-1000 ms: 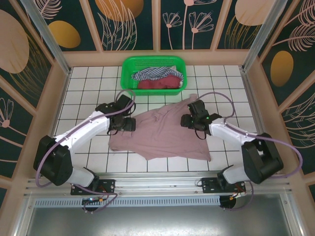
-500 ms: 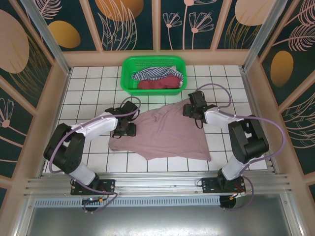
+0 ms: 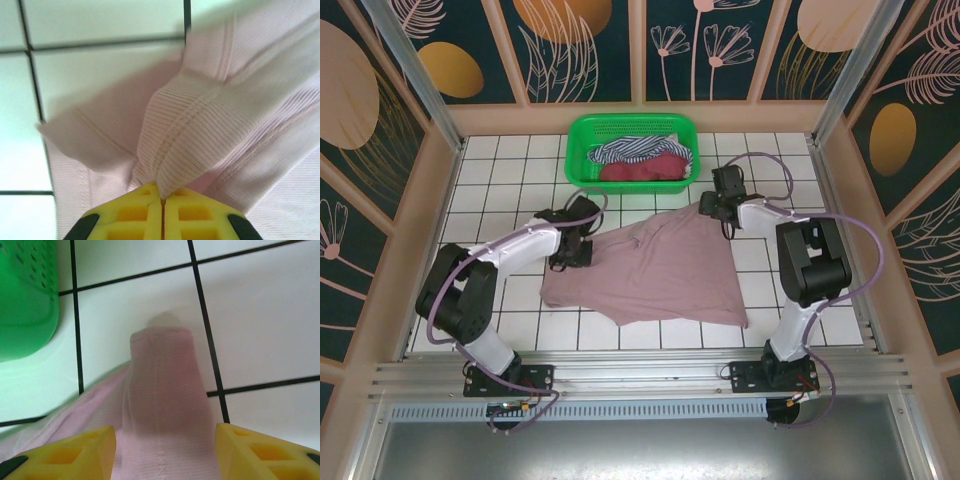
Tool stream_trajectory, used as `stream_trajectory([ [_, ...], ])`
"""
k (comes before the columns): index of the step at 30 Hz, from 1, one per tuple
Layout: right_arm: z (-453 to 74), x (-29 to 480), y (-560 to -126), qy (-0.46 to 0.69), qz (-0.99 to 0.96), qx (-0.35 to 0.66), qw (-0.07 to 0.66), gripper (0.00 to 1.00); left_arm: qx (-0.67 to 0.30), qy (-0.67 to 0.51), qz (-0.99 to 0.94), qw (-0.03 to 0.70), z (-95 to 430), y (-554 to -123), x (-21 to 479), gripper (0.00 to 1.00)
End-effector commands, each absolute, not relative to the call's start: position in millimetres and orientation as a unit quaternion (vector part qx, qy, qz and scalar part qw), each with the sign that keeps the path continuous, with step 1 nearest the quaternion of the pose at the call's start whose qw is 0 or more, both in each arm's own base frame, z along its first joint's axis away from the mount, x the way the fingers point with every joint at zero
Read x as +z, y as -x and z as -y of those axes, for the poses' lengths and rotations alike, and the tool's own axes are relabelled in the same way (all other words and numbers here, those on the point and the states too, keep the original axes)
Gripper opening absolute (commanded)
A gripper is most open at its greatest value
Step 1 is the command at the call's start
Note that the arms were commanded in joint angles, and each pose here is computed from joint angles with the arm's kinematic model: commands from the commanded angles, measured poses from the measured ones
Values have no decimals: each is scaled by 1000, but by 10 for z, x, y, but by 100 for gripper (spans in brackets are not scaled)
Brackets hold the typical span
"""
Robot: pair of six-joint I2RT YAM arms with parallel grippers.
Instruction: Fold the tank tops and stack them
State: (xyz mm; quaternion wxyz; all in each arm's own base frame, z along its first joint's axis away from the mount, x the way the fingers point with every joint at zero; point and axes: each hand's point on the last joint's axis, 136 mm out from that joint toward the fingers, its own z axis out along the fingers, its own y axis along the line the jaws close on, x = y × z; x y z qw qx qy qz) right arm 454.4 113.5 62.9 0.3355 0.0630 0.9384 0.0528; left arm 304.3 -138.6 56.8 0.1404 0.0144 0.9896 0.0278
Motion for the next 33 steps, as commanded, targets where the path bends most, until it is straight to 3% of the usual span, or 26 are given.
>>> stream_trajectory([
  [1, -1147, 741, -4752, -52, -934, 51, 351, 56, 57, -20, -986, 152, 1241, -3202, 747, 6],
  [14, -1110, 517, -4988, -44, -948, 36, 314, 56, 51, 0, -983, 175, 1055, -3992, 817, 7],
  [22, -997, 319, -5142, -31, -956, -5, 293, 45, 56, -10, -983, 174, 1019, -4165, 772, 7],
  [33, -588, 364, -4905, -15, -958, -57, 280, 38, 81, -5, -981, 177, 780, -4299, 760, 7],
])
